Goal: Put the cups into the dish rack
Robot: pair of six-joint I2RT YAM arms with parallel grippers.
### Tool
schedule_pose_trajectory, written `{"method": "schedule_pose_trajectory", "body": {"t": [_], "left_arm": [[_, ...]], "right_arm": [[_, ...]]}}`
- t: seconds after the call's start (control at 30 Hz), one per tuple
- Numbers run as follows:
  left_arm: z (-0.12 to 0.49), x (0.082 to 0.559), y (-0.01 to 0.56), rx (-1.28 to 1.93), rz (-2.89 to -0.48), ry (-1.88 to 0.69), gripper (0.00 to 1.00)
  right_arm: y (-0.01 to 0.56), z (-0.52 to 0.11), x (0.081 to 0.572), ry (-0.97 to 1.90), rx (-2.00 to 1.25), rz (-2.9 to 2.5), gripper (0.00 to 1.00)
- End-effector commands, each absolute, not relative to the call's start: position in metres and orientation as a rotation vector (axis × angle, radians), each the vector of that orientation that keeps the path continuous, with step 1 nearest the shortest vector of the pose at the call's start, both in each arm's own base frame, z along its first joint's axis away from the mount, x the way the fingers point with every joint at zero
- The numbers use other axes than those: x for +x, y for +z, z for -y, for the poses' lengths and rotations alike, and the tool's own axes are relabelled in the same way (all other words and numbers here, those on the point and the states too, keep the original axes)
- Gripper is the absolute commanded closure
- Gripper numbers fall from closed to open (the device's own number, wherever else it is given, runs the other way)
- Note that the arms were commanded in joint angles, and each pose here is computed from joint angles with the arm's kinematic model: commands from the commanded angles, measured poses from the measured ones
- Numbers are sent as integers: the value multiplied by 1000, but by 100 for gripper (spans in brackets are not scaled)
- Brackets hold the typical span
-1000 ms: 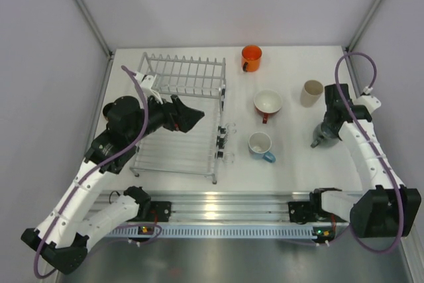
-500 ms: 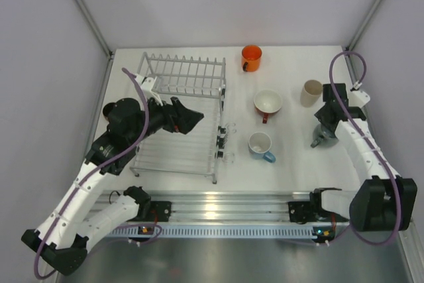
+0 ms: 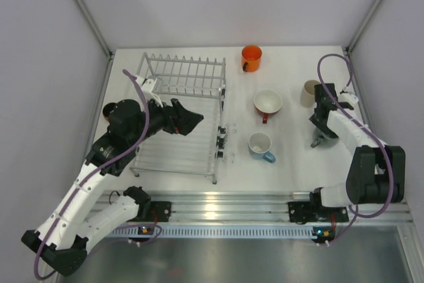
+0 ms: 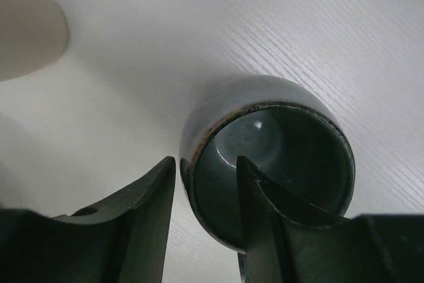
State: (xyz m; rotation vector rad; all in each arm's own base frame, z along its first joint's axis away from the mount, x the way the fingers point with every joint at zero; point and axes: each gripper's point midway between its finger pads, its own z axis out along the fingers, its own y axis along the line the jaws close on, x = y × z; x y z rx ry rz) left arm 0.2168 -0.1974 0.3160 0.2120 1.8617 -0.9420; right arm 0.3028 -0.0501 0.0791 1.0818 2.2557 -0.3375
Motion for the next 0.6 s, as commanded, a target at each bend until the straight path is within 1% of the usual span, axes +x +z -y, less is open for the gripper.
{"method": "schedule_pose_trajectory", "body": {"t": [0.0,0.03,0.1,0.13,0.2,0.27,0.3,0.33,0.37,0.57], "left_arm": [[196,216,327,228,-1810,-941,2],[196,216,328,229,-1804,-941,2],[195,216,330,227,-1797,-937,2],[194,216,331,224,-1798,-936,2],[195,217,331,221,-1798,-936,2],[196,217,331,226,-1802,-942,2],[197,217,331,224,-1804,-943,2],[197,217,331,225,-1806,-947,2],[197,217,331,222,-1807,-949,2],[199,218,331,222,-1816,-961,4]], "right_arm": [[77,54,311,-324,1100,-2209,59],[77,54,310,-322,1098,-2210,65],[78,55,308,-323,1095,-2204,72],[81,55,309,-317,1093,-2193,79],[82,56,307,-325,1088,-2190,80],[86,56,304,-321,1078,-2189,86],[87,56,304,-319,1074,-2189,86],[91,55,304,-306,1065,-2183,94],[92,53,303,-290,1061,-2187,100],[116,42,298,-166,1020,-2160,100]]}}
